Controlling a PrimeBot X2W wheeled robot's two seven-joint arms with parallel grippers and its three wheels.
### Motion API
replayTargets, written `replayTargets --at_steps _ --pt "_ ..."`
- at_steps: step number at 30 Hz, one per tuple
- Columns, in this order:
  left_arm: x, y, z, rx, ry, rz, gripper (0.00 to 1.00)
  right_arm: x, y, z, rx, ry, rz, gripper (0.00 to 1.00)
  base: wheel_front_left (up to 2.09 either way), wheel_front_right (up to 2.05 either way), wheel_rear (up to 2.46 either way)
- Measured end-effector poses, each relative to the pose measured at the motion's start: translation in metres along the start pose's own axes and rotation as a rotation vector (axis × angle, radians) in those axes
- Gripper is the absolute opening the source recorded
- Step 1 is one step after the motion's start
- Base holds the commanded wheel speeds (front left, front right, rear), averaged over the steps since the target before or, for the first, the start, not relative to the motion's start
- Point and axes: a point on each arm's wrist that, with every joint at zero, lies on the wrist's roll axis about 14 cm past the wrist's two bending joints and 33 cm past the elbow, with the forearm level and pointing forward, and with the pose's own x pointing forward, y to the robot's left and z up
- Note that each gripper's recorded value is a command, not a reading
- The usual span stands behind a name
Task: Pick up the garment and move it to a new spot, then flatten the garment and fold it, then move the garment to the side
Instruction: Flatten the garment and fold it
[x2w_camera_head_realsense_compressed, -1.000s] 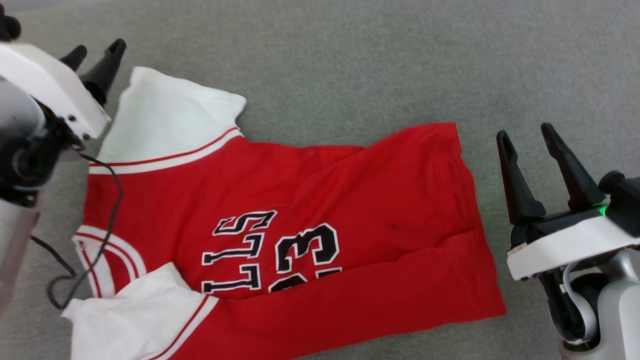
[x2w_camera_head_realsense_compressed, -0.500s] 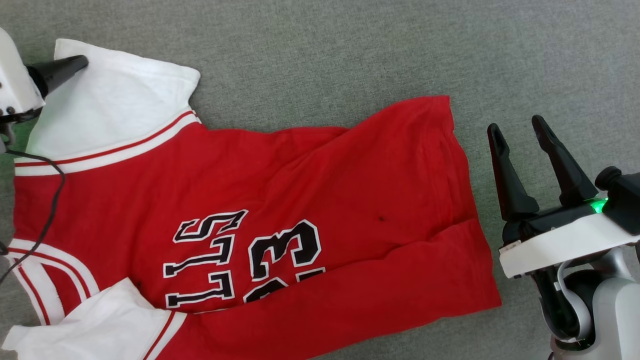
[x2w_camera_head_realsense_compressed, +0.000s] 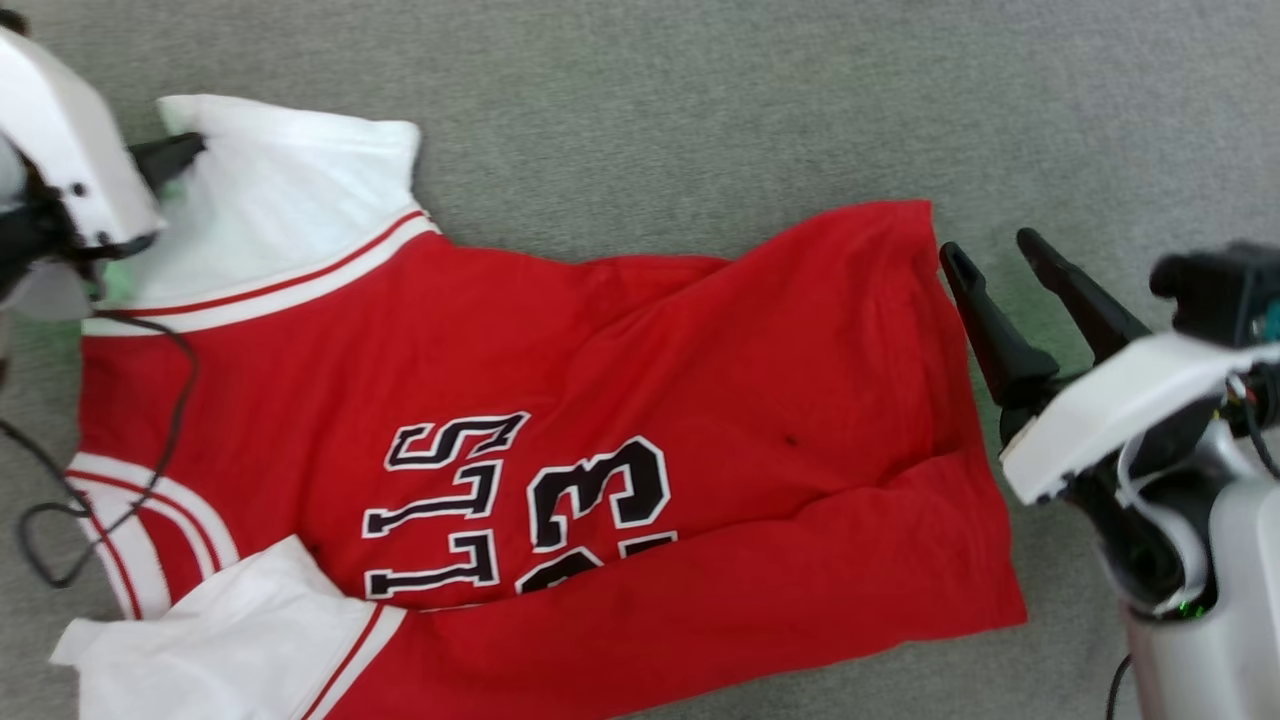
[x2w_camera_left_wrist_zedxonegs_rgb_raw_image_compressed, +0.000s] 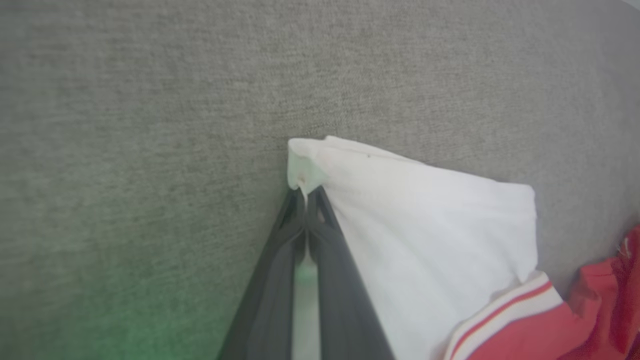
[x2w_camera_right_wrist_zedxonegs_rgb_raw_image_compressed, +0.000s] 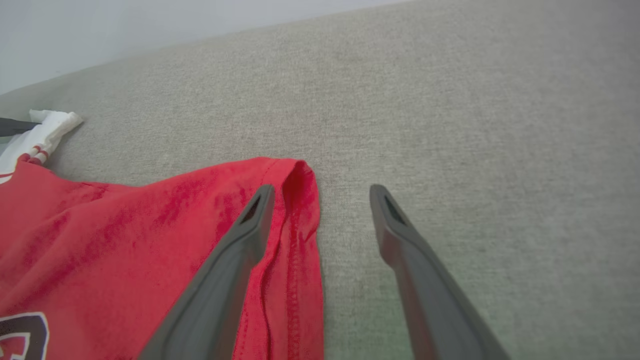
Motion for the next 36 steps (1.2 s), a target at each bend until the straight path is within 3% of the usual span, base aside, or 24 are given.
replayTargets --at_steps 12,19,20,21,22,27,36 --pt "-0.046 -0.034 0.021 0.156 -0.192 -0.066 0.00 0.038 0.030 -0.022 -0.029 0.404 0.148 1.00 0.00 0.00 0.00" --pt "-0.071 -0.034 0.027 0.193 -0.263 -0.063 0.00 0.045 0.036 -0.041 -0.064 0.606 0.156 1.00 0.00 0.00 0.00" --pt "-0.073 -0.034 0.027 0.195 -0.268 -0.065 0.00 0.046 0.037 -0.042 -0.067 0.625 0.155 0.51 0.00 0.00 0.00" --pt "-0.074 -0.035 0.027 0.196 -0.272 -0.065 0.00 0.046 0.037 -0.043 -0.063 0.642 0.156 0.34 0.00 0.00 0.00" --pt "-0.075 -0.035 0.027 0.198 -0.278 -0.066 0.00 0.046 0.037 -0.044 -0.061 0.653 0.155 0.00 0.00 0.00 0.00" --pt "-0.082 -0.033 0.028 0.191 -0.312 -0.063 0.00 0.043 0.041 -0.042 -0.064 0.657 0.164 0.00 0.00 0.00 0.00" --pt "-0.125 -0.028 0.014 0.101 -0.461 -0.068 0.00 0.021 0.043 0.003 -0.090 0.433 0.174 0.00 0.00 0.00 0.00"
